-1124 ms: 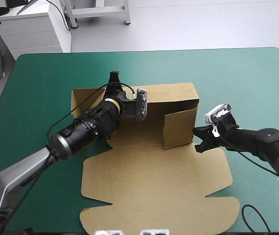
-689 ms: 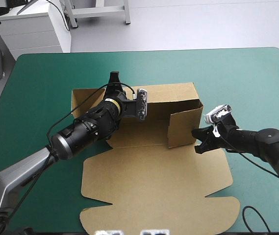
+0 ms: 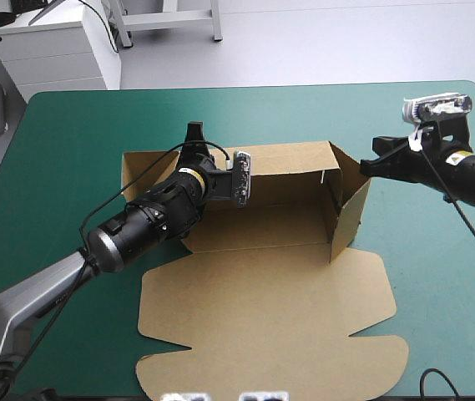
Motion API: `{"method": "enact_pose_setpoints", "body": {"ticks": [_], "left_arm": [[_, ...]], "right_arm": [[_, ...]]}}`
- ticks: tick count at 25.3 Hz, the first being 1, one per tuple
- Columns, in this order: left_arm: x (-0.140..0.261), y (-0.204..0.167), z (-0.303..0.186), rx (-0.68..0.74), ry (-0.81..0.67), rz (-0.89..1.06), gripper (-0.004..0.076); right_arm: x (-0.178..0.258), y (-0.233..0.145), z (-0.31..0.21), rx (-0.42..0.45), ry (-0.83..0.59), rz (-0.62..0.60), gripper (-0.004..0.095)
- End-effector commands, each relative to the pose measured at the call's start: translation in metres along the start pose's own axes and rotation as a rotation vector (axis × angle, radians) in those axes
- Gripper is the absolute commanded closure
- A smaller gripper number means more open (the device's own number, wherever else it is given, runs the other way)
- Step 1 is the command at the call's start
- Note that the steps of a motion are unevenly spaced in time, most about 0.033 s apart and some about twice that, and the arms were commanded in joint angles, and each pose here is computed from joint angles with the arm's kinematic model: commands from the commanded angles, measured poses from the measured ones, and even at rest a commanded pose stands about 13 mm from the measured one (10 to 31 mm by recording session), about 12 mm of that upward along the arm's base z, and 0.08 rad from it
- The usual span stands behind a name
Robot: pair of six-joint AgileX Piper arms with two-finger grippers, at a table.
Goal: Fold the box
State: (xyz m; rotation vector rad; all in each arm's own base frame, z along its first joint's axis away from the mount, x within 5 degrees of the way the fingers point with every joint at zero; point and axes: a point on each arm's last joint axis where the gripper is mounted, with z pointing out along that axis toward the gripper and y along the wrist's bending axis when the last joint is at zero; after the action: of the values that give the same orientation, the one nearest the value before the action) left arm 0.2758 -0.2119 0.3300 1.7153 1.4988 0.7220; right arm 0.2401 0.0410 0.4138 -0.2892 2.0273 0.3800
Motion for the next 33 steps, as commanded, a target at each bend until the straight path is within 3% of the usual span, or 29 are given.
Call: {"method": "enact_pose_setpoints", "body": {"ticks": [1, 9, 23, 27, 31, 33], "left_arm": [[0.008, -0.002, -0.007, 0.055, 0.056, -0.068, 0.0731], [0.007, -0.002, -0.007, 0.054, 0.054, -0.070, 0.0731], [0.008, -0.002, -0.007, 0.052, 0.063, -0.062, 0.0731], [0.008, -0.002, -0.007, 0.052, 0.063, -0.062, 0.0731], [0.008, -0.002, -0.007, 0.051, 0.062, -0.062, 0.0731], [0.008, -0.002, -0.007, 0.050, 0.060, -0.062, 0.0731]], "right_arm": [[-0.024, -0.006, 0.003, 0.047, -0.004, 0.069, 0.0920], [-0.011, -0.032, 0.073, 0.051, 0.212, 0.191, 0.0920], [0.019, -0.031, 0.081, 0.009, 0.337, 0.180, 0.0922], [0.047, -0.026, 0.079, -0.028, 0.323, 0.154, 0.0922], [0.076, -0.023, 0.075, -0.044, 0.141, 0.021, 0.0922], [0.085, -0.021, 0.079, -0.070, 0.141, 0.027, 0.0922]]}}
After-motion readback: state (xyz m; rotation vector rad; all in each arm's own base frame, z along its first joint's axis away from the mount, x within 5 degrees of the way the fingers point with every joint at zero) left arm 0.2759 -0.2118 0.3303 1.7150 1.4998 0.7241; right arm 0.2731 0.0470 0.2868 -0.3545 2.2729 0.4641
